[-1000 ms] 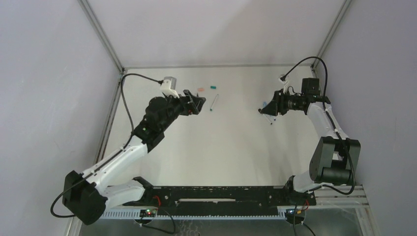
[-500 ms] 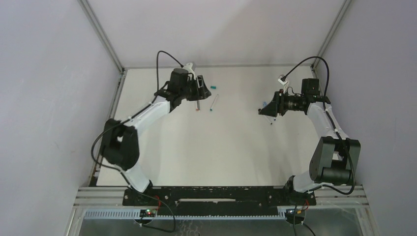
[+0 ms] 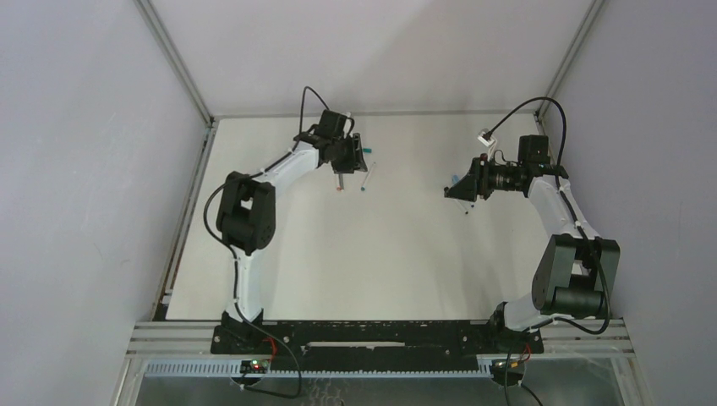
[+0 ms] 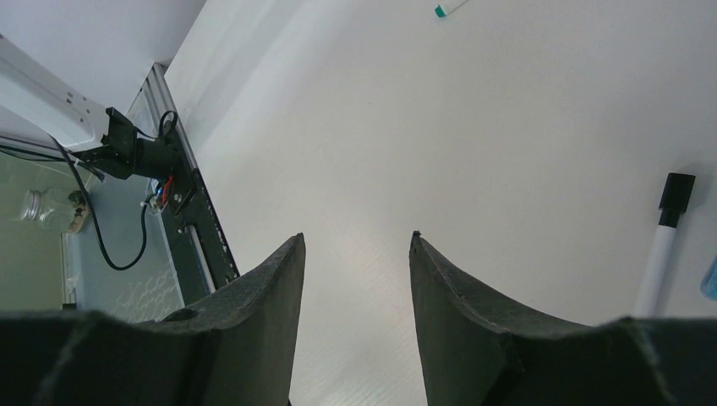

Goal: Insert the pens into the pen caps
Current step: Move the pen to the center of the board, then move the pen cap to the center of the board.

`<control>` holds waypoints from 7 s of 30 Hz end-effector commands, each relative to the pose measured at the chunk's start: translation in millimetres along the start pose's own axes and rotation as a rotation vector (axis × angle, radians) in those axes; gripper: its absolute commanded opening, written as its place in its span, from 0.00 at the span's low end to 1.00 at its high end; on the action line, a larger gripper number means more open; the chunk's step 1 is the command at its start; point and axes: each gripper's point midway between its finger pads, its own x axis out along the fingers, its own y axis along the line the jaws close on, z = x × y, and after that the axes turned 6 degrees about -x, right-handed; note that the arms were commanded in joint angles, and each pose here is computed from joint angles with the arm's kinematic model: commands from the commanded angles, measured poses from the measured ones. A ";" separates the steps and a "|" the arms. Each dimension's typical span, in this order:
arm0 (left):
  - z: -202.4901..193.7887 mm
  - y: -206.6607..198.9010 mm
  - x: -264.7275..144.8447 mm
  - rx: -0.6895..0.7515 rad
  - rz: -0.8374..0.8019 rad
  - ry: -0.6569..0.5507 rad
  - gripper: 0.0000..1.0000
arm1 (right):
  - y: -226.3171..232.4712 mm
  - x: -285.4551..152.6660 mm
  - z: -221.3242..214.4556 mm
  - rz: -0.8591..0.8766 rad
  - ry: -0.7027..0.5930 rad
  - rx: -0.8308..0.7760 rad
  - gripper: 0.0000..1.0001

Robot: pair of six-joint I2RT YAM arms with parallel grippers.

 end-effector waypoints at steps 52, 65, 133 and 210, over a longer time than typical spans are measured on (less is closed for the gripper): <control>-134.2 -37.3 1.6 -0.068 -0.063 0.264 0.15 | 9.6 16.4 -9.4 0.073 0.033 -0.005 0.59; -54.5 -51.3 -73.2 -0.015 -0.206 -0.079 0.30 | 9.9 27.4 -4.3 0.030 0.107 -0.073 0.59; 79.6 -4.8 111.8 -0.736 -0.362 0.065 0.05 | -3.0 -3.3 25.8 -0.047 0.031 -0.023 0.59; -43.7 53.6 -249.7 -0.175 -0.087 -0.903 0.98 | -23.7 90.5 32.1 -0.284 0.280 -0.106 0.56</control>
